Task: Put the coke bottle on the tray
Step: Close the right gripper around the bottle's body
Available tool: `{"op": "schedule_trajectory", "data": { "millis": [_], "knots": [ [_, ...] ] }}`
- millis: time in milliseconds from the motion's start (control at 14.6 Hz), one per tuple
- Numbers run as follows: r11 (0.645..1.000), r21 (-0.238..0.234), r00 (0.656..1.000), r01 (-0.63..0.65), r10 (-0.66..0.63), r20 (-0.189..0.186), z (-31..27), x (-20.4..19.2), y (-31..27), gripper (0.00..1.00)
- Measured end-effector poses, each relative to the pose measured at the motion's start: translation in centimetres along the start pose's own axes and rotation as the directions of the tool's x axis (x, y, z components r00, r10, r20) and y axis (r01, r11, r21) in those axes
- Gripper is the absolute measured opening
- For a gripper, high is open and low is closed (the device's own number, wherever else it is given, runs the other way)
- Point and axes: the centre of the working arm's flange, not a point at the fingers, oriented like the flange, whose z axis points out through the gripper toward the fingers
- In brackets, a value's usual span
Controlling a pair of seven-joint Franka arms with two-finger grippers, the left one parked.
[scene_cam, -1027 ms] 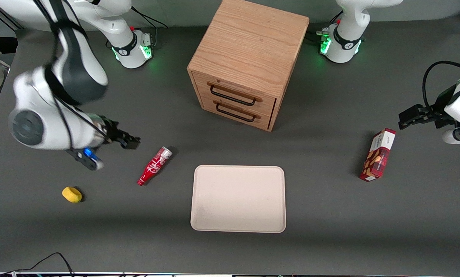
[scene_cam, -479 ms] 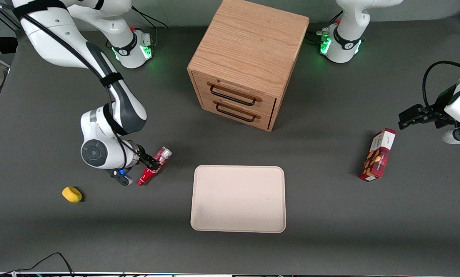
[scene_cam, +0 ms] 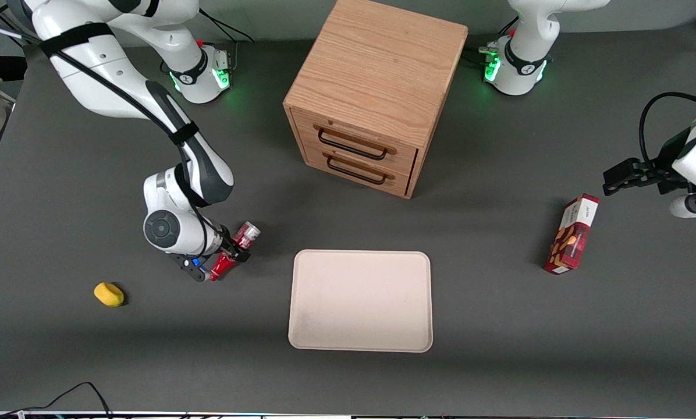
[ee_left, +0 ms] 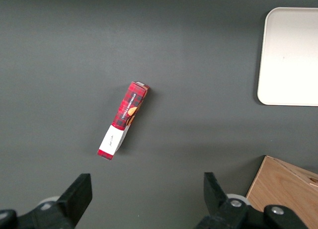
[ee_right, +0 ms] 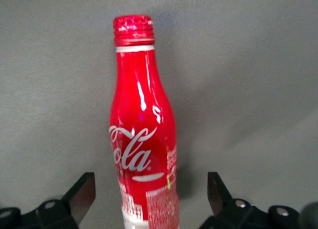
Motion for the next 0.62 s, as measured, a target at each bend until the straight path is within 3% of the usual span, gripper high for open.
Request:
{"op": "schedule_trajectory", "data": {
  "millis": [342,479,616],
  "knots": [
    [1.000,0.007,1.000,0.010,-0.010,-0.012,2.0,0.0,0.0,1.00],
    [1.000,0.008,1.000,0.013,-0.013,-0.016,2.2,0.0,0.1,0.94],
    [1.000,0.003,0.999,0.022,-0.022,-0.024,2.3,0.0,0.1,0.78]
  ]
}}
